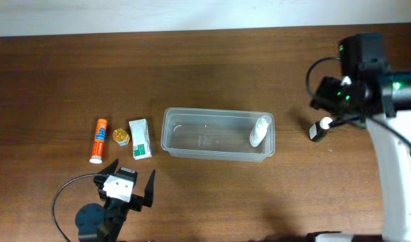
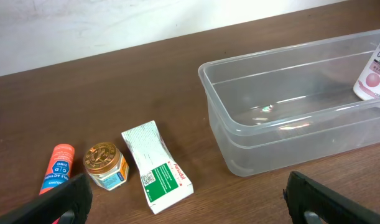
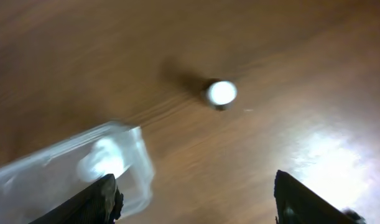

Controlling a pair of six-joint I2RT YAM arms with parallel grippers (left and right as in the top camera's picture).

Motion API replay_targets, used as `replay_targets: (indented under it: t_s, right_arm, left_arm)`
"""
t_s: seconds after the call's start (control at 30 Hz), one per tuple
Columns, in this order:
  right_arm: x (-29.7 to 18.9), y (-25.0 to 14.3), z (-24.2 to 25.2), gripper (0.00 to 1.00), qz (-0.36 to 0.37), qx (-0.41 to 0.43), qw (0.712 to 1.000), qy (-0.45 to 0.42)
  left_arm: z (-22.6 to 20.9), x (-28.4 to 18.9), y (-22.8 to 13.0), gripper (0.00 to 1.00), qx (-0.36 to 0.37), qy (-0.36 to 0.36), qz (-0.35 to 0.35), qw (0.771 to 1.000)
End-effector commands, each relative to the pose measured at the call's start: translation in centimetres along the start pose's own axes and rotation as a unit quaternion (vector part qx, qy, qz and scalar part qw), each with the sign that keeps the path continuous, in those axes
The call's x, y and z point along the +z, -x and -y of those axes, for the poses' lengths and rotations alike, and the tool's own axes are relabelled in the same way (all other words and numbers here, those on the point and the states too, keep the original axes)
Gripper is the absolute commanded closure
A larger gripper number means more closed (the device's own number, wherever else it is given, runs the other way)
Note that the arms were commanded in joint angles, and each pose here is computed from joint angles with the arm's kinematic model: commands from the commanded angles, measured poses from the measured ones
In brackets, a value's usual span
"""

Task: Pack container
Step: 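Move the right gripper to the dark bottle and grasp it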

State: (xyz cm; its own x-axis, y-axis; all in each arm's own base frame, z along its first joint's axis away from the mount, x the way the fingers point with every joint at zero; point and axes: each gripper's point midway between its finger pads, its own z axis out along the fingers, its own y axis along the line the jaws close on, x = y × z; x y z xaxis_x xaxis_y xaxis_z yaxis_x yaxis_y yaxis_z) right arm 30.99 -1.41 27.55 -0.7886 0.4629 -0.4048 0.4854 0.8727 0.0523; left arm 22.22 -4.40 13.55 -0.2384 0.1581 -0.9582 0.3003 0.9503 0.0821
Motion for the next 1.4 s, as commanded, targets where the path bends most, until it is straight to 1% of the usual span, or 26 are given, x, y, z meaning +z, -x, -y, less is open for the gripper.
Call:
replay_targets:
  t_s: [0.0, 0.03, 0.07, 0.13, 0.27, 0.37, 0.57, 0.6, 0.67, 0.87, 0.9, 1.0, 1.23, 1.37]
  right_arm:
    - [5.6, -0.4, 1.6, 0.28, -0.092, -0.004, 0.996, -0.012]
    - [6.6, -0.7, 1.7, 0.28, -0.110, -0.008, 0.994, -0.013]
    - [8.7, -1.1, 2.5, 0.29, -0.142, -0.010, 0.989, -0.029]
    - [10.8, -1.4, 3.0, 0.29, -0.173, -0.017, 0.984, -0.040]
    - [13.9, -2.1, 3.7, 0.30, -0.223, -0.043, 0.973, -0.040]
    - [15.3, -2.2, 4.4, 0.32, -0.242, -0.042, 0.968, -0.047]
    - [16.8, -1.7, 5.0, 0.46, -0.239, -0.028, 0.969, -0.048]
    - [16.9, -1.7, 4.8, 0.52, -0.238, -0.034, 0.970, -0.040]
    - [17.3, -2.0, 4.0, 0.52, -0.242, -0.047, 0.969, -0.013]
    - [19.0, -3.2, 4.1, 0.54, -0.249, -0.046, 0.967, -0.012]
    - [19.4, -3.4, 4.3, 0.60, -0.249, -0.045, 0.967, -0.013]
    - [19.6, -3.2, 4.6, 0.69, -0.244, -0.041, 0.969, -0.016]
    - [19.4, -3.0, 5.3, 0.83, -0.242, -0.035, 0.969, -0.021]
    - [18.7, -2.7, 5.2, 0.88, -0.242, -0.038, 0.969, -0.022]
  left_arm:
    - [0.2, 0.0, 0.0, 0.00, -0.004, -0.006, 0.002, 1.000]
    - [0.2, 0.0, 0.0, 0.00, -0.004, -0.006, 0.002, 1.000]
    - [0.2, 0.0, 0.0, 0.00, -0.004, -0.006, 0.002, 1.000]
    - [0.2, 0.0, 0.0, 0.00, -0.004, -0.006, 0.002, 1.000]
    - [0.2, 0.0, 0.0, 0.00, -0.004, -0.006, 0.002, 1.000]
    - [0.2, 0.0, 0.0, 0.00, -0.004, -0.006, 0.002, 1.000]
    - [0.2, 0.0, 0.0, 0.00, -0.004, -0.006, 0.002, 1.000]
    - [0.2, 0.0, 0.0, 0.00, -0.004, -0.006, 0.002, 1.000]
    - [0.2, 0.0, 0.0, 0.00, -0.004, -0.006, 0.002, 1.000]
    - [0.2, 0.0, 0.0, 0.00, -0.004, -0.006, 0.002, 1.000]
    - [0.2, 0.0, 0.0, 0.00, -0.004, -0.006, 0.002, 1.000]
    - [0.2, 0.0, 0.0, 0.00, -0.004, -0.006, 0.002, 1.000]
    - [0.2, 0.0, 0.0, 0.00, -0.004, -0.006, 0.002, 1.000]
    - [0.2, 0.0, 0.0, 0.00, -0.004, -0.006, 0.002, 1.000]
